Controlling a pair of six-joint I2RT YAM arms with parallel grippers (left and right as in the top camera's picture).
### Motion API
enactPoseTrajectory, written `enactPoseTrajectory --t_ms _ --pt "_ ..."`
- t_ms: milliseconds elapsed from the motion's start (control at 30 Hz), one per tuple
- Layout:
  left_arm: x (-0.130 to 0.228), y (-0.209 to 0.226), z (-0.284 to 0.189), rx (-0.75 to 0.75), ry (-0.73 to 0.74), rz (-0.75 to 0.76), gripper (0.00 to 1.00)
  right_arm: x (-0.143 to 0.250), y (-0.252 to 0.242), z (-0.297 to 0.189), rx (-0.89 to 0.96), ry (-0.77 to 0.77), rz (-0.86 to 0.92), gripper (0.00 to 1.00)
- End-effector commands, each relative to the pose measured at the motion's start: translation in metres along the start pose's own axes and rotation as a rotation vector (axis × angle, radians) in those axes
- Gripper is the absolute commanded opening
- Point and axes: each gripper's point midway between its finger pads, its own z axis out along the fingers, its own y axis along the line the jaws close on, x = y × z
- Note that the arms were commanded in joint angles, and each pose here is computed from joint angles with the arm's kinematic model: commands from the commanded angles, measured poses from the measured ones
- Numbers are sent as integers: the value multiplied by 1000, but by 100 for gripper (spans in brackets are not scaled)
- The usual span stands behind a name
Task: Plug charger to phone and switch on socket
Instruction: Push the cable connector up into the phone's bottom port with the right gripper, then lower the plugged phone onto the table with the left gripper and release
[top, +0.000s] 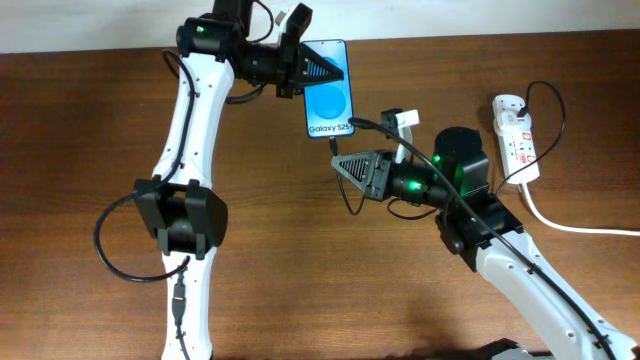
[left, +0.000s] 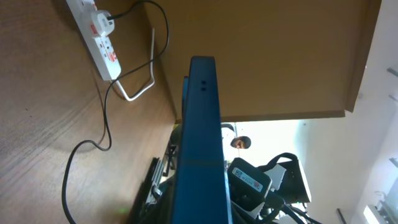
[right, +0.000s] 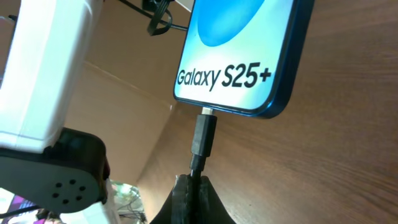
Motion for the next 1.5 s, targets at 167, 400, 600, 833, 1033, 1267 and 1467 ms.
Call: enactPoseTrajectory --t_ms 167,400,600,833,1033,1267,1467 --pt "6 -22 3 50 17 39 0 -26 -24 -3 73 -97 24 4" --pt "15 -25 23 52 58 44 0 -31 -25 -2 70 -116 16 4" --pt "18 -25 24 52 64 26 0 -36 -26 -2 78 -136 9 4" --pt "18 -25 24 52 64 27 0 -40 -30 -7 86 -148 13 4" --pt "16 -25 24 52 60 49 0 -38 -28 -6 75 -136 14 8" --pt "6 -12 8 -12 16 49 0 -21 -27 -5 48 -57 51 42" --pt "9 72 -10 -452 -9 -6 0 -20 -26 -4 45 -53 51 70"
